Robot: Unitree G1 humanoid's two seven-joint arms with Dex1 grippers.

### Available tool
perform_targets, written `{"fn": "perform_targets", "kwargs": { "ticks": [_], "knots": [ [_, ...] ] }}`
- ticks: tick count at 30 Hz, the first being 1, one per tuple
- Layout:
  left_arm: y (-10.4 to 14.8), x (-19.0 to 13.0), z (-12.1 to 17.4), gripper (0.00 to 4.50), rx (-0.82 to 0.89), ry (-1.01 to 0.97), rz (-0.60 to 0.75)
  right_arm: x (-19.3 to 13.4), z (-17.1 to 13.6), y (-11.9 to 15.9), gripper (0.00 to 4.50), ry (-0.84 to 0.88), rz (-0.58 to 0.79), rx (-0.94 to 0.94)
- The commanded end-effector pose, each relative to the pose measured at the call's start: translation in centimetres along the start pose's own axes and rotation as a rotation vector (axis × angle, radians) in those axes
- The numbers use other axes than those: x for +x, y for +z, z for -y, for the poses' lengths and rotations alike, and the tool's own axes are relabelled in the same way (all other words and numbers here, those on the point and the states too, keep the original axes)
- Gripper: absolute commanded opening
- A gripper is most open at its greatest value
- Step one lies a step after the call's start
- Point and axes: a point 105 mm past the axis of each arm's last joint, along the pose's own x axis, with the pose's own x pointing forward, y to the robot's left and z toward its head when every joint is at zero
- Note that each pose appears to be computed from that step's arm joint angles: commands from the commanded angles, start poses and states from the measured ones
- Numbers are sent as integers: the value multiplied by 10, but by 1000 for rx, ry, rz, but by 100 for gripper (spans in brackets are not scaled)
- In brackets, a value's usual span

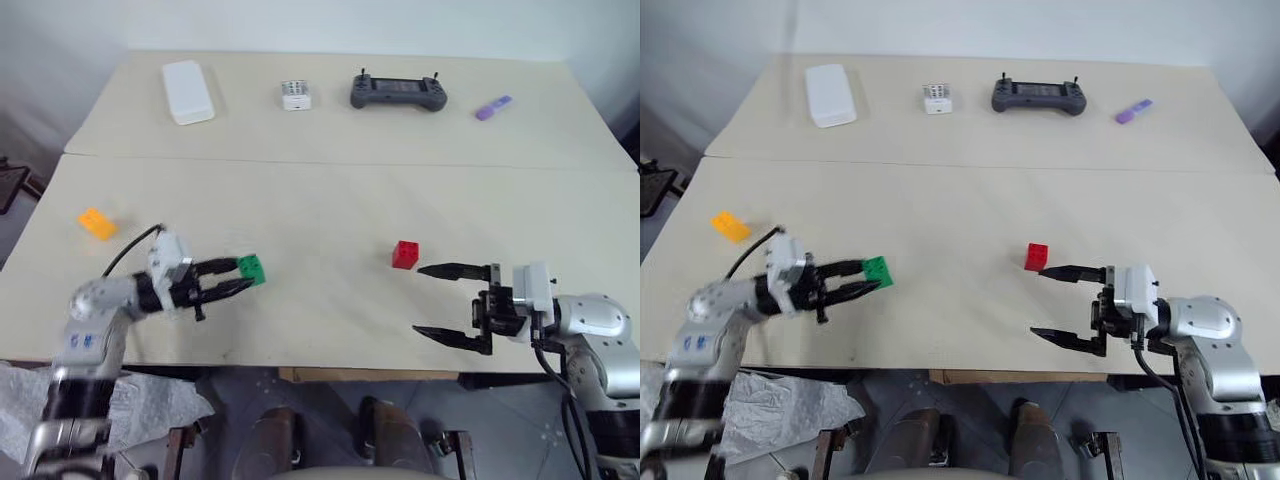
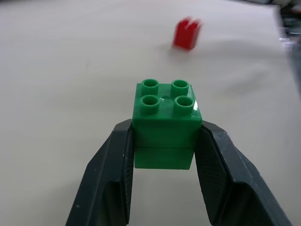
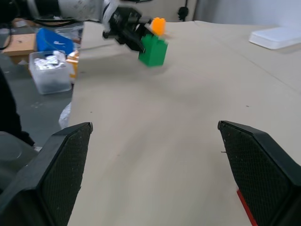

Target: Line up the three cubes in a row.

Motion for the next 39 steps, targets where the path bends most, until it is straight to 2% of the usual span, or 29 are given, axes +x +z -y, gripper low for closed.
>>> {"fn": "perform_targets", "kwargs": {
  "ticks": [1,5,8,16,24,26,28,33,37,38,39],
  "knots": [
    [0,22,-8,147,56,-115,-49,-9,5,10,450,-73,23,-38],
    [2,71,-23,147,121,-244,-90,-19,11,10,450,-180,37,-44],
    [-6,82,-26,147,112,-274,-131,-23,8,9,450,-208,26,-42],
    [-8,117,-25,147,83,-252,-110,-25,-3,10,450,-277,28,-38],
    [-11,121,-28,147,69,-224,-129,-23,-10,9,450,-285,23,-25],
    [-7,121,-31,221,61,-206,-104,-23,-11,9,450,-284,22,-21],
    [-5,118,-32,270,75,-207,-96,-22,-13,8,450,-279,20,-17],
    [-3,80,-33,411,138,-276,-130,-16,-17,11,450,-210,21,5],
    [2,40,-44,411,172,-186,-94,0,-13,18,450,-146,68,3],
    [4,31,-47,438,174,-146,-67,6,-10,19,450,-134,73,3],
    [5,23,-49,445,184,-96,-36,11,-6,22,450,-135,96,-22]
  ]
}}
